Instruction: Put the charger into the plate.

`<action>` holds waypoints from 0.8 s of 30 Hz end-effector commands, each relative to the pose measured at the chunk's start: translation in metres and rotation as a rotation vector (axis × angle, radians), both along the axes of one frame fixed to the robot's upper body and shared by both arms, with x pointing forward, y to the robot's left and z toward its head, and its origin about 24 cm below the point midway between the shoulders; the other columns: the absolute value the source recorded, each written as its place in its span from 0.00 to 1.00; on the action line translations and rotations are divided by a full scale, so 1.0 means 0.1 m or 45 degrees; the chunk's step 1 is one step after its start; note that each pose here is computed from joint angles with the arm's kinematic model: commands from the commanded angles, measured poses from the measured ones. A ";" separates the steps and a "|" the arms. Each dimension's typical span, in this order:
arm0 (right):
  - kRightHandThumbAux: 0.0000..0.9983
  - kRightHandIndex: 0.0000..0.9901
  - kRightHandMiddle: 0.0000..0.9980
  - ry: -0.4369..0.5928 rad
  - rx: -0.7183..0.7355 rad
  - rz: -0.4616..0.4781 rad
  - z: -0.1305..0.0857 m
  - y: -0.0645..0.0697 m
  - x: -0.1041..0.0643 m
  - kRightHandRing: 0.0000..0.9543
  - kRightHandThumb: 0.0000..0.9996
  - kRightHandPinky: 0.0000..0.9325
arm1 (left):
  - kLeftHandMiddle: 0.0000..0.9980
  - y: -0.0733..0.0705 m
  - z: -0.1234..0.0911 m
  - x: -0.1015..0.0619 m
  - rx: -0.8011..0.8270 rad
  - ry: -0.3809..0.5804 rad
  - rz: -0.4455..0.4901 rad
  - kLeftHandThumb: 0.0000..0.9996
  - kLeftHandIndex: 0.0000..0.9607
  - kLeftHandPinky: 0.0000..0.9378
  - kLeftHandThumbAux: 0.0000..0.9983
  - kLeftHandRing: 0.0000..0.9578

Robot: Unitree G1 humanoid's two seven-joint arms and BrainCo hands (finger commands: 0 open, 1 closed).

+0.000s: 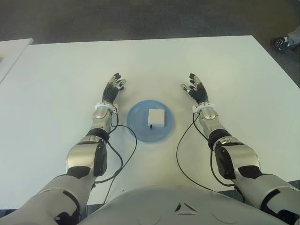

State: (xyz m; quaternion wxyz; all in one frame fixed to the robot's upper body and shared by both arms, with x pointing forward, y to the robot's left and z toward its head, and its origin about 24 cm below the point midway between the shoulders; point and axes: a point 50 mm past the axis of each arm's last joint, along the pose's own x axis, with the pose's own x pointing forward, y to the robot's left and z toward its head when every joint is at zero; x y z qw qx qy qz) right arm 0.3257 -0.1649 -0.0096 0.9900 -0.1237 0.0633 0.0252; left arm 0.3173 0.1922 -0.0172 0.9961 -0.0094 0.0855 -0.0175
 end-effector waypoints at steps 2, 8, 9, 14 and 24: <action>0.67 0.00 0.00 0.329 -0.034 0.026 -0.46 0.06 -0.32 0.02 0.09 0.09 | 0.00 -0.03 -0.21 -0.13 -0.029 0.141 -0.001 0.07 0.00 0.00 0.53 0.00; 0.66 0.00 0.01 0.325 -0.046 0.032 -0.46 0.06 -0.32 0.03 0.09 0.09 | 0.00 -0.04 -0.20 -0.13 -0.031 0.141 -0.002 0.07 0.00 0.00 0.54 0.00; 0.66 0.00 0.01 0.323 -0.048 0.033 -0.46 0.06 -0.32 0.03 0.09 0.09 | 0.00 -0.04 -0.20 -0.13 -0.031 0.141 -0.002 0.07 0.00 0.00 0.54 0.00; 0.65 0.00 0.00 0.322 -0.052 0.037 -0.46 0.07 -0.32 0.03 0.09 0.09 | 0.00 -0.03 -0.20 -0.13 -0.031 0.143 -0.003 0.06 0.00 0.00 0.54 0.00; 0.62 0.00 0.00 0.322 -0.049 0.043 -0.46 0.07 -0.32 0.03 0.10 0.10 | 0.00 -0.03 -0.20 -0.12 -0.045 0.139 -0.018 0.06 0.00 0.00 0.53 0.00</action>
